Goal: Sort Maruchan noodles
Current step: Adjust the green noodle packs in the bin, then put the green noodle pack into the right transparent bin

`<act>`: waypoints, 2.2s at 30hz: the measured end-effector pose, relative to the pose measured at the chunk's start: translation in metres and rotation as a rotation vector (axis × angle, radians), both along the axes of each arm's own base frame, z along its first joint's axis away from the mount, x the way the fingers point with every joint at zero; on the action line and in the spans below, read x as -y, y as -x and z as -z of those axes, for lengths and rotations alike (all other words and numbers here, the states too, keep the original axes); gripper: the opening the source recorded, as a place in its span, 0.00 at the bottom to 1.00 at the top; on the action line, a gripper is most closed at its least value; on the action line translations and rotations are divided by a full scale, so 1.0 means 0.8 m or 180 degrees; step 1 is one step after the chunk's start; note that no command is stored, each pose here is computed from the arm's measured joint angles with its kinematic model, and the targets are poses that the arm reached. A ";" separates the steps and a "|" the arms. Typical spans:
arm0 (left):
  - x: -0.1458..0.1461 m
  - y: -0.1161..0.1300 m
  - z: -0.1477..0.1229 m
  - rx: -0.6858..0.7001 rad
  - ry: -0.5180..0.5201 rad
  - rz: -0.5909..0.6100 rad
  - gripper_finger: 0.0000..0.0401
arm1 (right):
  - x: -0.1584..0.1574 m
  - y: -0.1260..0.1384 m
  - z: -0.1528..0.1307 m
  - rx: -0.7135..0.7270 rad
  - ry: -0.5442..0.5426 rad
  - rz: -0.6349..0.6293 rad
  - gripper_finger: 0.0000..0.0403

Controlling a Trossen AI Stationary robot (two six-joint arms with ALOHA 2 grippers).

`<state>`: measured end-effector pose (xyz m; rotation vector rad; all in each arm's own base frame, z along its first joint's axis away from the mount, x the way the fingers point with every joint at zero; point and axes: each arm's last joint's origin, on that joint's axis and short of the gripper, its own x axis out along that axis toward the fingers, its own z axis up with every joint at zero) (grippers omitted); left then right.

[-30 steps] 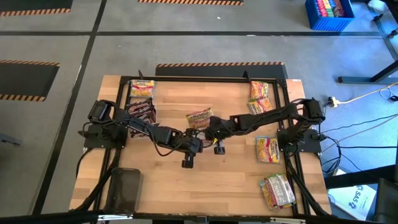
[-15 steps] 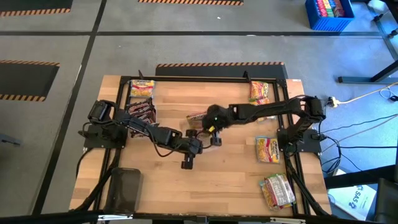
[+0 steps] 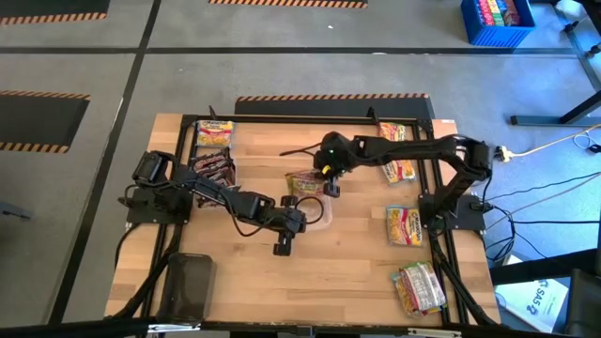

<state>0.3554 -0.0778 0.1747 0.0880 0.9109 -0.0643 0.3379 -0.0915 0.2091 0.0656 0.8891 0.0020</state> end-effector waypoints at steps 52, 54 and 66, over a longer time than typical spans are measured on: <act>0.006 0.027 -0.068 0.0501 -0.0177 -0.0314 0.23 | -0.085 0.124 -0.104 -0.0369 -0.0445 -0.0389 0.45; 0.010 0.028 -0.068 0.0501 -0.0174 -0.0281 0.23 | -0.095 0.146 -0.108 -0.0294 -0.0522 -0.0307 0.45; 0.025 0.052 -0.039 0.0452 -0.0373 -0.0274 0.23 | -0.106 0.249 -0.071 -0.0278 -0.1075 0.1188 0.46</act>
